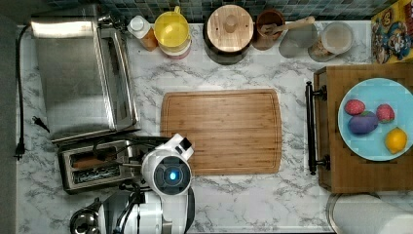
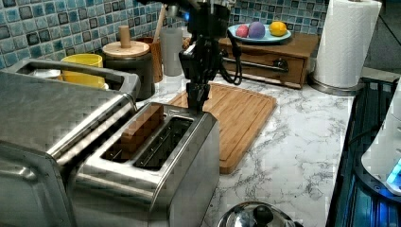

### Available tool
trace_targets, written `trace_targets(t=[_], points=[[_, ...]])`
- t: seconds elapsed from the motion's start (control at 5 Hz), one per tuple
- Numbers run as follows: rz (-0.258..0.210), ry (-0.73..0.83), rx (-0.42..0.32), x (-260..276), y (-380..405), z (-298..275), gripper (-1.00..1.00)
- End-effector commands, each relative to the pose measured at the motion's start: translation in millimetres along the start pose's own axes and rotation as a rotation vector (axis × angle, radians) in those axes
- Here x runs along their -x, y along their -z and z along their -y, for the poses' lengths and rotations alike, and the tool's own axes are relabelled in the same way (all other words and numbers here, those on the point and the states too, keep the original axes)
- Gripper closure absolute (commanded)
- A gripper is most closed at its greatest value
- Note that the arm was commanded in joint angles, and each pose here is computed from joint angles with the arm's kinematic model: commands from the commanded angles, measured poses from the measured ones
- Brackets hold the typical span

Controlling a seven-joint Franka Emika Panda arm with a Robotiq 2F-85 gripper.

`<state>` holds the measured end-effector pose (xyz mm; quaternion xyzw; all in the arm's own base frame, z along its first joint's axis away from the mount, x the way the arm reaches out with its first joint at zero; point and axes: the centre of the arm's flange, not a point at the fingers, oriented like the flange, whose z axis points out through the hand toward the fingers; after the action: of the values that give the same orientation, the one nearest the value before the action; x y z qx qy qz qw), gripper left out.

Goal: Turn on the toaster.

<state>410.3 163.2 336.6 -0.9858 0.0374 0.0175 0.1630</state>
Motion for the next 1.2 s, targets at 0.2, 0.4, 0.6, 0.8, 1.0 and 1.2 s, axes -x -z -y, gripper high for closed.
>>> trace_targets(t=[0.2,0.4,0.6,0.8,1.0,1.2], points=[[0.132,0.023,0.112,-21,-76,8,1.00],[0.157,-0.051,0.153,-25,-98,-14,1.00],[0.157,-0.091,0.174,-19,-97,-23,1.00],[0.157,-0.090,0.174,-19,-97,-23,1.00],[0.157,-0.091,0.174,-19,-97,-23,1.00],[0.157,-0.091,0.174,-19,-97,-24,1.00]])
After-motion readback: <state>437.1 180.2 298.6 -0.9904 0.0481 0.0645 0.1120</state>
